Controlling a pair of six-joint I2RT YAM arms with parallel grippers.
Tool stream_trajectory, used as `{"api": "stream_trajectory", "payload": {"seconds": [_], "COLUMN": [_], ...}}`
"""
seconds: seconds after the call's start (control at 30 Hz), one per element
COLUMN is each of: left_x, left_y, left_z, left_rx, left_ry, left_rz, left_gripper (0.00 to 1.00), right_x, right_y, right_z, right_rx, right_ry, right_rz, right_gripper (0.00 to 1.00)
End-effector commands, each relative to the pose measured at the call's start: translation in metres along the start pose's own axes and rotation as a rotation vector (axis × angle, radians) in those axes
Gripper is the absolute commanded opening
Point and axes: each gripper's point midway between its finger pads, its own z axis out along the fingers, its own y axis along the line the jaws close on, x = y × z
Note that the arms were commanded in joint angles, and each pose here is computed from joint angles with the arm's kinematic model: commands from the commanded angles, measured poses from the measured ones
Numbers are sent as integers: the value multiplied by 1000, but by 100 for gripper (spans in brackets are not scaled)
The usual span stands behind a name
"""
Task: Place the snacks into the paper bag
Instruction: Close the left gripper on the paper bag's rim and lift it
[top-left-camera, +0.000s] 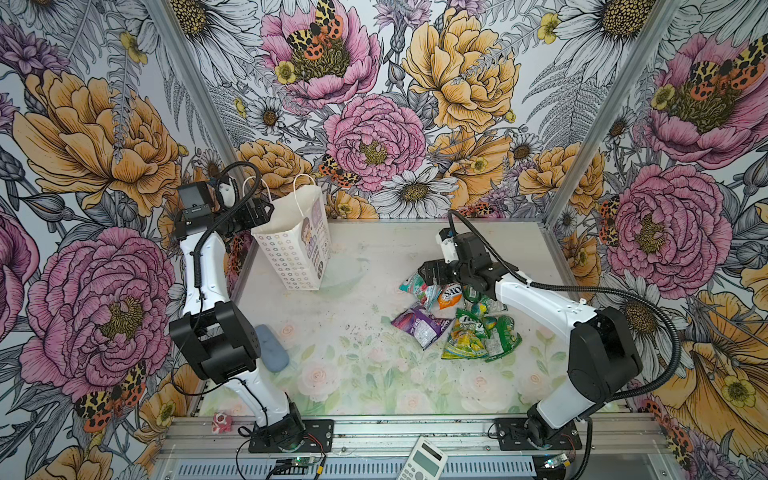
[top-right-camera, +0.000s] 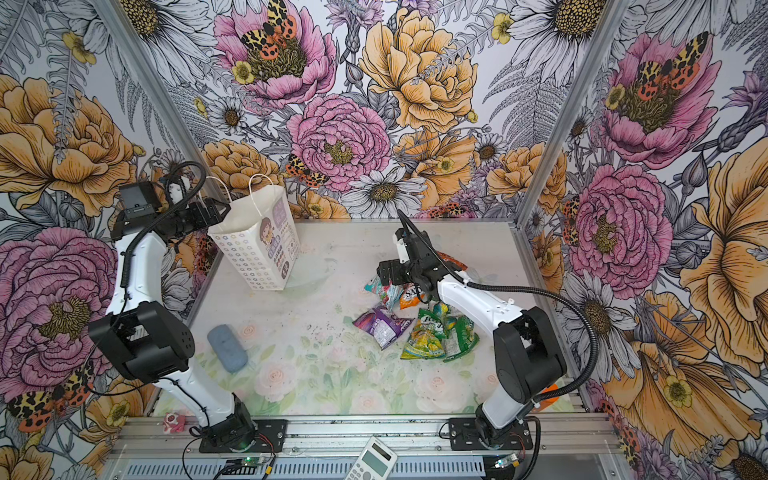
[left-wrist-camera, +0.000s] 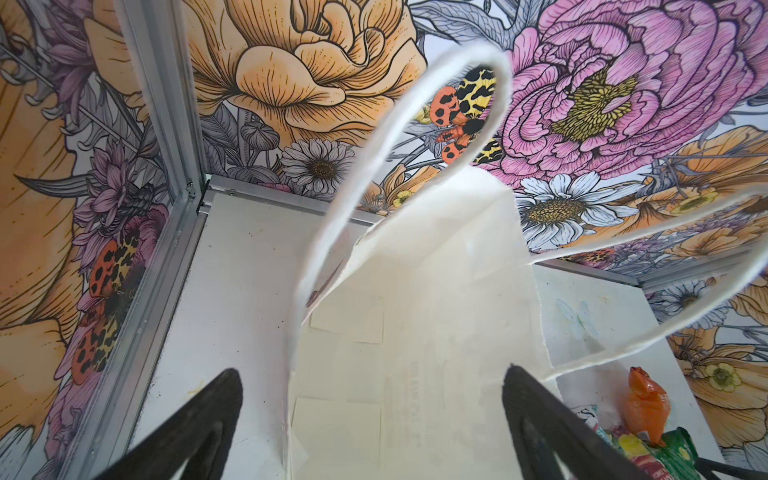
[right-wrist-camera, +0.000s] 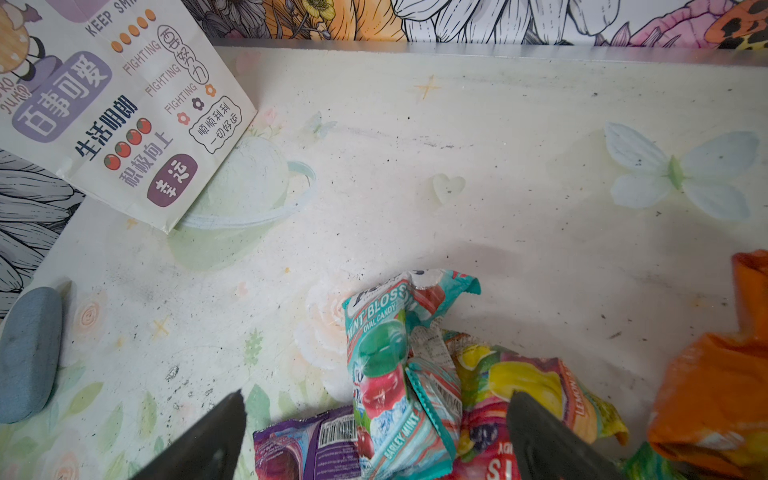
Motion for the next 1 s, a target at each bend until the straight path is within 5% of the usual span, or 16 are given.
{"api": "stream_trajectory", "payload": {"seconds": [0.0, 0.97], "left_x": [-10, -5], "left_y": [5, 11], "left_z": [2, 39], "left_rx": [-52, -70], "left_ry": [-21, 18], "left_rz": [46, 28], "left_gripper": [99, 93], "right_x": [8, 14], "right_y": [-4, -9], "right_z": [5, 7], "right_rx": [21, 40], "right_ry": [19, 31], "right_rz": [-15, -28], "right_gripper": [100, 100]}}
